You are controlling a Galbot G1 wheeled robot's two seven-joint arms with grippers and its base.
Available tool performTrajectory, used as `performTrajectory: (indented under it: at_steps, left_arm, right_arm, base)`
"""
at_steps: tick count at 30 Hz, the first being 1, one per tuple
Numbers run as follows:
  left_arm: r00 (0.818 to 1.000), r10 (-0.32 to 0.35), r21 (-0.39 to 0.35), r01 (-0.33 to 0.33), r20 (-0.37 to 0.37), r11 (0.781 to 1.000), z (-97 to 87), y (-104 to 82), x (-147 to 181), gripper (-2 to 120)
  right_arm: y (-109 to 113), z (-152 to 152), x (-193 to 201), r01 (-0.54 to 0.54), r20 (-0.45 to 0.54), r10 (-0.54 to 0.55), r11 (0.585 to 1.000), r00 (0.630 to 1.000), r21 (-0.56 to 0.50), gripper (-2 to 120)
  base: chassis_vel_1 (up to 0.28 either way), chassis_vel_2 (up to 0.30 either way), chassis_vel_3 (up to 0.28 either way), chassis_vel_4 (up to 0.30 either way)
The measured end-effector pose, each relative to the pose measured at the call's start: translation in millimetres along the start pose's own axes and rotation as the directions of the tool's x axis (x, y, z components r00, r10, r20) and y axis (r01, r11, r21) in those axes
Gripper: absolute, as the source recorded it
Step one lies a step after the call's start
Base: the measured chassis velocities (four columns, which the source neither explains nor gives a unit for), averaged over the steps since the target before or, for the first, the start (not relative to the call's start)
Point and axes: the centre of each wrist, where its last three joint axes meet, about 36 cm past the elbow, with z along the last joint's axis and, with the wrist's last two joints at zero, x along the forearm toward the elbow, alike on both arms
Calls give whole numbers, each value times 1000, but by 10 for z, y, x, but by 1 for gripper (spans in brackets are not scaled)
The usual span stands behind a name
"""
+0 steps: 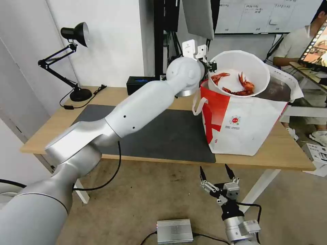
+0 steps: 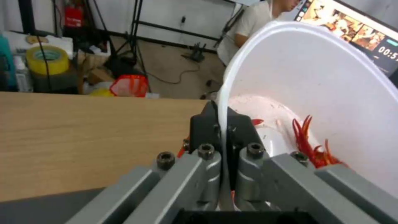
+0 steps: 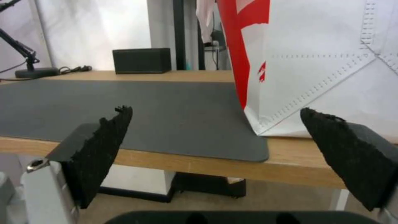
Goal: Pick up the trash from the table and place it into the takeout bag.
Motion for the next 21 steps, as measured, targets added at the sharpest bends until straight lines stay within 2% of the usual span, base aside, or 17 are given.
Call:
performTrajectory:
  at_steps: [4, 7, 12, 17, 21]
  left_arm:
    - [1000, 1, 5, -1, -1, 1000, -6, -24, -20, 0]
    - [1000, 0, 18, 0, 12, 1000, -116, -65, -40, 0]
    - [1000, -6, 26, 5, 20, 1000, -189, -100, -69, 0]
    - [999, -26, 25, 26, 25, 999, -135, -151, -118, 0]
    - [999, -17, -17, 18, 36, 1000, -17, -124, -124, 0]
  right_arm:
    - [0, 0, 0, 0, 0, 0, 1000, 1000, 0, 100]
    - [0, 0, 0, 0, 0, 0, 1000, 1000, 0, 100]
    - [0, 0, 0, 0, 0, 0, 1000, 1000, 0, 100]
    - [0, 0, 0, 0, 0, 0, 1000, 1000, 0, 100]
    - [0, 0, 0, 0, 0, 0, 1000, 1000, 0, 100]
  base:
    - [0, 0, 0, 0]
    - [0, 0, 0, 0]
    - [0, 0, 0, 0]
    - [0, 0, 0, 0]
    - [0, 0, 0, 0]
